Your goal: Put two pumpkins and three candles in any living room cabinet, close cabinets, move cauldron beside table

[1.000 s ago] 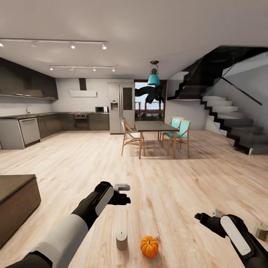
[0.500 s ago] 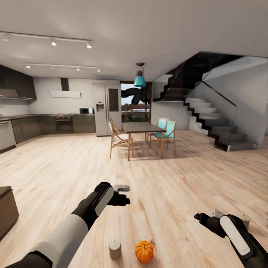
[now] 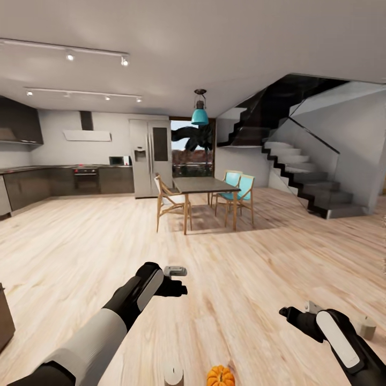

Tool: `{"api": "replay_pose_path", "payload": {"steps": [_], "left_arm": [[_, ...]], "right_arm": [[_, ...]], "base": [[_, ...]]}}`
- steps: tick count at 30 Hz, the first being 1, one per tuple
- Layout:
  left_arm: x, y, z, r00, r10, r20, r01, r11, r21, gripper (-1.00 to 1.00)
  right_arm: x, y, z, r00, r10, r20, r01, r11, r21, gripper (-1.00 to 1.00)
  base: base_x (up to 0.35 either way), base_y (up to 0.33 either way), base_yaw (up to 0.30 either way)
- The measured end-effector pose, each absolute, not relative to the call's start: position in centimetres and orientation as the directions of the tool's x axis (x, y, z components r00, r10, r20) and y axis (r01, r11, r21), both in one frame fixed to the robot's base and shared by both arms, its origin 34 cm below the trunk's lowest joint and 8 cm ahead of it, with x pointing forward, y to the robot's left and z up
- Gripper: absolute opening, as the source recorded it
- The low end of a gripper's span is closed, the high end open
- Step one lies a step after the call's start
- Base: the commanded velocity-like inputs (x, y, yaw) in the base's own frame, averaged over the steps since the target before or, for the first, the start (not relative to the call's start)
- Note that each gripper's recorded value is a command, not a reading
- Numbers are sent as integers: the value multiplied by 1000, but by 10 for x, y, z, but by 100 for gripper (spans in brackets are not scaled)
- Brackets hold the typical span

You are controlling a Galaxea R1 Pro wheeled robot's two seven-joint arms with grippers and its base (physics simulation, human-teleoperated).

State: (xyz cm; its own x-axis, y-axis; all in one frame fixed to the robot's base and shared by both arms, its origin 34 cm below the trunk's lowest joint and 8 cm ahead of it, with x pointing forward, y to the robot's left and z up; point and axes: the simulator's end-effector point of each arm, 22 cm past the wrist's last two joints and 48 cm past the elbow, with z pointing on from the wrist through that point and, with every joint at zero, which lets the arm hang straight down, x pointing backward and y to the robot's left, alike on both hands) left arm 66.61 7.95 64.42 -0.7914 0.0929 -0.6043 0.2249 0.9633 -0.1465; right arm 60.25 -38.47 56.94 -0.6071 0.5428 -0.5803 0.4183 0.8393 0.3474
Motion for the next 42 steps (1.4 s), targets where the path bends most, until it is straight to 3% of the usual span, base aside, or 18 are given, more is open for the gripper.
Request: {"api": "replay_pose_path", "payload": {"steps": [10, 28, 42], "left_arm": [[666, 82, 645, -791, 93, -605, 222, 965, -142, 100], [660, 84, 618, -791, 91, -605, 217, 966, -138, 100], [656, 105, 585, -792, 83, -605, 148, 987, -58, 100]], "right_arm": [[603, -385, 570, -606, 543, -582, 418, 839, 348, 100], [597, -381, 544, -612, 534, -584, 410, 845, 344, 100], [589, -380, 513, -610, 536, -584, 406, 844, 350, 100]], "base": [[169, 61, -81], [6, 2, -2], [0, 0, 0]]}}
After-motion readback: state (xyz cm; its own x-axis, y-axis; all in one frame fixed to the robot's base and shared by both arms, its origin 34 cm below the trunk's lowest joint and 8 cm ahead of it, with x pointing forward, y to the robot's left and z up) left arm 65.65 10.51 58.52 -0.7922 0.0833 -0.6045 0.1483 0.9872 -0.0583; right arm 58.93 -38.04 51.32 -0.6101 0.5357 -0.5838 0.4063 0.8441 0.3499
